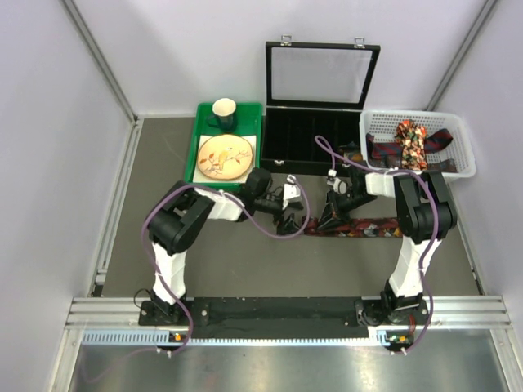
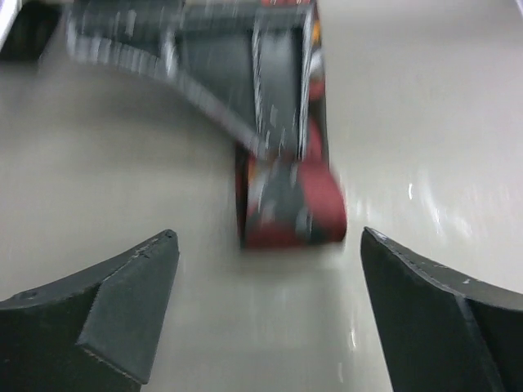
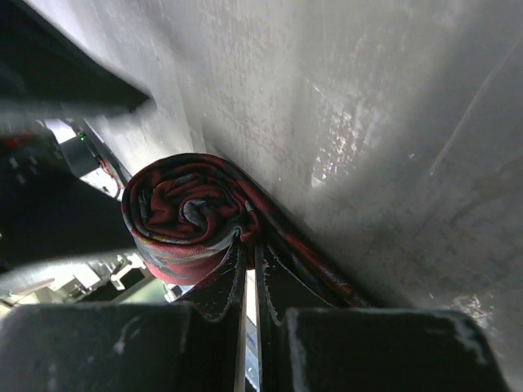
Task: Roll the ties
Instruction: Roll the tie at the center of the board.
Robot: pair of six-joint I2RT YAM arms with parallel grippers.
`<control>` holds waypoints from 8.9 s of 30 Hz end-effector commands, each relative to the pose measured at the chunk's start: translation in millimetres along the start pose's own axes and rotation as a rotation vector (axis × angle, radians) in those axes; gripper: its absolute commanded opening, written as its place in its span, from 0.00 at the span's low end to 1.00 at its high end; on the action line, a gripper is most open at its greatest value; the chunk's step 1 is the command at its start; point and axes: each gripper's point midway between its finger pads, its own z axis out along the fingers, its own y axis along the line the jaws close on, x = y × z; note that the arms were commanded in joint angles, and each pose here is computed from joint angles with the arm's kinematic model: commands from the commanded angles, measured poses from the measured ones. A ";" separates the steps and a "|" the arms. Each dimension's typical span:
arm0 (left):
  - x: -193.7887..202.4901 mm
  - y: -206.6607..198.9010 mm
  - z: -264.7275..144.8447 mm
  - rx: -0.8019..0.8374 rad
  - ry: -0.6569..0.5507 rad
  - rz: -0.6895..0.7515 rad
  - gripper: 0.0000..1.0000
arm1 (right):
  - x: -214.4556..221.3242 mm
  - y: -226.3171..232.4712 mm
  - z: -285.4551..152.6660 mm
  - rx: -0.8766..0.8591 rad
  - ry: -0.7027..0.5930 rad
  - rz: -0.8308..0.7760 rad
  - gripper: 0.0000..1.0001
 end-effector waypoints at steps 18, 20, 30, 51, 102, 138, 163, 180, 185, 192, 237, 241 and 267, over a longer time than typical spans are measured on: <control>-25.2 -13.1 42.7 0.030 -0.144 0.029 0.80 | 7.4 -39.6 17.8 0.131 0.045 -0.039 0.00; -20.3 -8.8 47.3 0.020 -0.152 0.039 0.79 | 8.7 -40.1 18.7 0.131 0.048 -0.038 0.00; -2.5 -9.7 43.6 0.022 -0.066 0.071 0.42 | 9.2 -32.3 19.3 0.081 0.055 -0.042 0.00; 88.5 -32.5 0.1 0.032 0.648 0.048 0.24 | -1.0 34.3 -29.7 -0.198 -0.068 -0.074 0.47; 9.7 -10.1 58.5 0.043 0.026 -0.114 0.36 | -16.5 -18.1 -11.8 0.089 -0.080 -0.128 0.00; 86.1 -21.4 2.1 -0.129 0.714 -0.016 0.60 | 4.5 -18.2 -8.5 0.065 -0.019 -0.078 0.00; -30.6 -15.5 68.5 0.094 -0.177 -0.083 0.74 | -17.0 -54.4 -19.4 0.284 -0.100 -0.057 0.00; 75.5 -7.9 -7.6 -0.180 0.575 0.002 0.30 | -24.4 25.5 -50.3 -0.046 -0.127 -0.140 0.37; 82.5 -8.4 -15.4 -0.200 0.698 0.006 0.36 | -20.9 43.2 -43.8 -0.155 -0.118 -0.119 0.56; 81.6 1.2 -8.9 -0.244 0.733 -0.004 0.38 | -16.1 39.7 -15.4 -0.150 -0.063 -0.092 0.51; 103.3 6.9 -8.4 -0.301 0.739 0.067 0.43 | -11.7 38.8 -19.9 -0.201 -0.048 -0.075 0.57; 102.6 2.9 -6.2 -0.279 0.745 0.076 0.44 | -13.1 29.1 -6.6 -0.139 -0.031 -0.083 0.52; -20.3 6.5 15.3 0.051 -0.113 0.059 0.99 | -7.7 -39.2 -4.0 0.105 -0.008 0.043 0.00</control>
